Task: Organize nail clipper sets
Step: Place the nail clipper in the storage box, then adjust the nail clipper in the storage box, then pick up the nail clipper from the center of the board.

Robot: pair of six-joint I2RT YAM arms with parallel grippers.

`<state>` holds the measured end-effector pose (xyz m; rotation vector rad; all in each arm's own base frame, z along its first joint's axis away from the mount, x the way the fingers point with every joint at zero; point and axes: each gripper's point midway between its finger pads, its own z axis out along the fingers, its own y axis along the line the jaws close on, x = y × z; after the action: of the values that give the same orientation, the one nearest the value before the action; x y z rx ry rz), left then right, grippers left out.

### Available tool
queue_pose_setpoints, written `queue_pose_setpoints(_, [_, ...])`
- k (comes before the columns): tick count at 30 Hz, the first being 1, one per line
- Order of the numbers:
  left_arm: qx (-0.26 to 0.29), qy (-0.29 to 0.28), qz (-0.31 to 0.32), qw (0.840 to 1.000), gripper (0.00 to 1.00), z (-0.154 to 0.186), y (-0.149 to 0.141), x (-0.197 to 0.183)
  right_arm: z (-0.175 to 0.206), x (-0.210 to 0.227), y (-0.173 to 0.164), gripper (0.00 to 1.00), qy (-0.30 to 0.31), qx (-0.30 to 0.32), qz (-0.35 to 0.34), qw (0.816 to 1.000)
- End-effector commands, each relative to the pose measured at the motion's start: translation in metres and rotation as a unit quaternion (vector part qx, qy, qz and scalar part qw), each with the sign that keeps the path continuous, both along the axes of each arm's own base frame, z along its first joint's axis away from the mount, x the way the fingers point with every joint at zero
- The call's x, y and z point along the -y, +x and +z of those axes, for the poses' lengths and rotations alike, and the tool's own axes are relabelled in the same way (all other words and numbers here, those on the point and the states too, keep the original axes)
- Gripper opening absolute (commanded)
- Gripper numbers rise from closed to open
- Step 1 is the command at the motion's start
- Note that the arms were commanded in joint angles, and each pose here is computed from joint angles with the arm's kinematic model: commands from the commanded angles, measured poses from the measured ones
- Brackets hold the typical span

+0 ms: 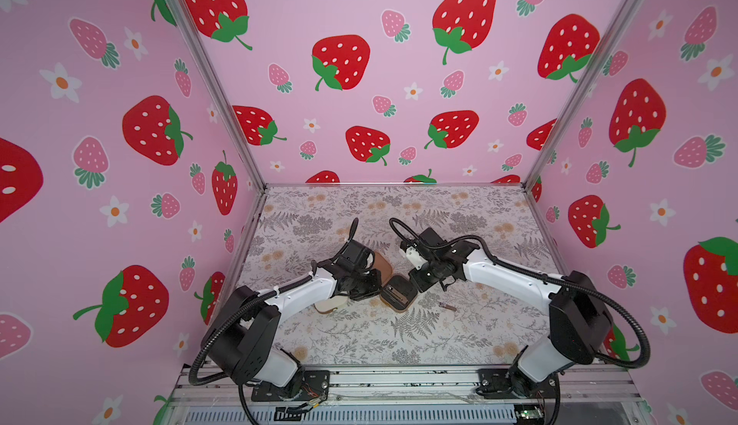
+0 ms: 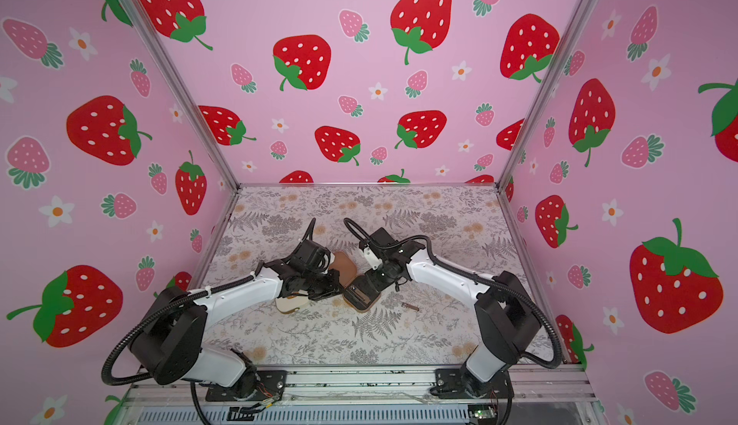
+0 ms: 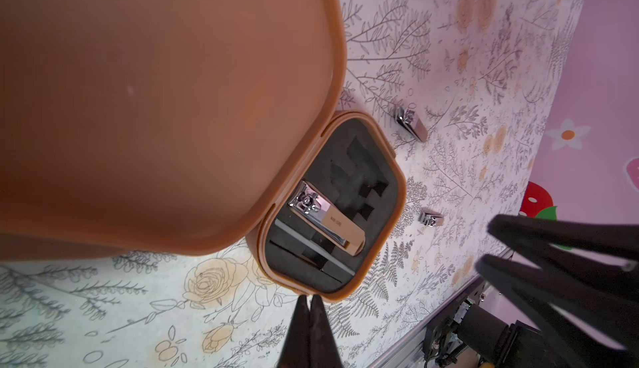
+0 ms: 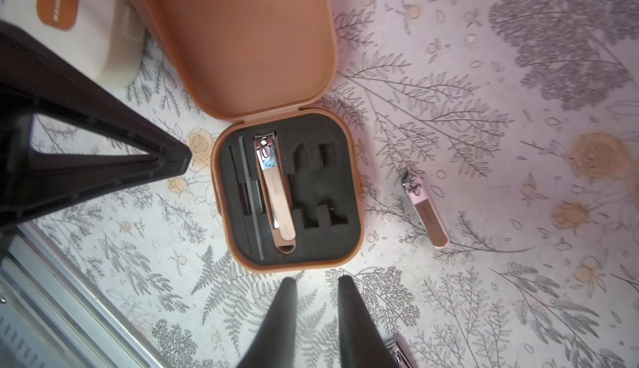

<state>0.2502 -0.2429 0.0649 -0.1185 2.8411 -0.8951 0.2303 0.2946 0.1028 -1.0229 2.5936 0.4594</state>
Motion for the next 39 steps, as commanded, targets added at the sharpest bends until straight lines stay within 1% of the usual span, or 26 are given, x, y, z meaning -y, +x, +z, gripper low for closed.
queue_pose_setpoints(1, [-0.011,-0.010,0.000,1.000,0.00,0.001,0.001,0.007,0.001,0.007,-0.001,0.27,0.019,-0.018,-0.019,0.999])
queue_pose_setpoints(9, [-0.019,-0.016,0.003,1.000,0.00,-0.012,0.003,0.012,-0.008,0.013,-0.001,0.28,0.018,-0.030,-0.027,0.999])
queue_pose_setpoints(18, [-0.038,0.008,0.008,0.999,0.00,-0.032,0.001,0.007,-0.022,0.018,0.000,0.28,0.002,-0.034,-0.029,0.999])
queue_pose_setpoints(24, [-0.049,0.023,0.013,0.998,0.00,-0.042,-0.004,0.001,-0.032,0.032,0.014,0.33,-0.047,-0.006,-0.028,0.999])
queue_pose_setpoints(27, [-0.053,0.026,0.014,0.998,0.00,-0.044,-0.005,0.000,-0.043,0.042,0.023,0.34,-0.078,-0.002,-0.022,0.997])
queue_pose_setpoints(31, [-0.054,0.030,0.013,0.998,0.00,-0.045,-0.006,-0.002,-0.057,0.045,0.033,0.36,-0.105,0.001,-0.001,0.994])
queue_pose_setpoints(39, [-0.056,0.033,0.015,0.998,0.00,-0.045,-0.007,-0.003,-0.069,0.042,0.050,0.40,-0.133,0.010,0.019,0.991])
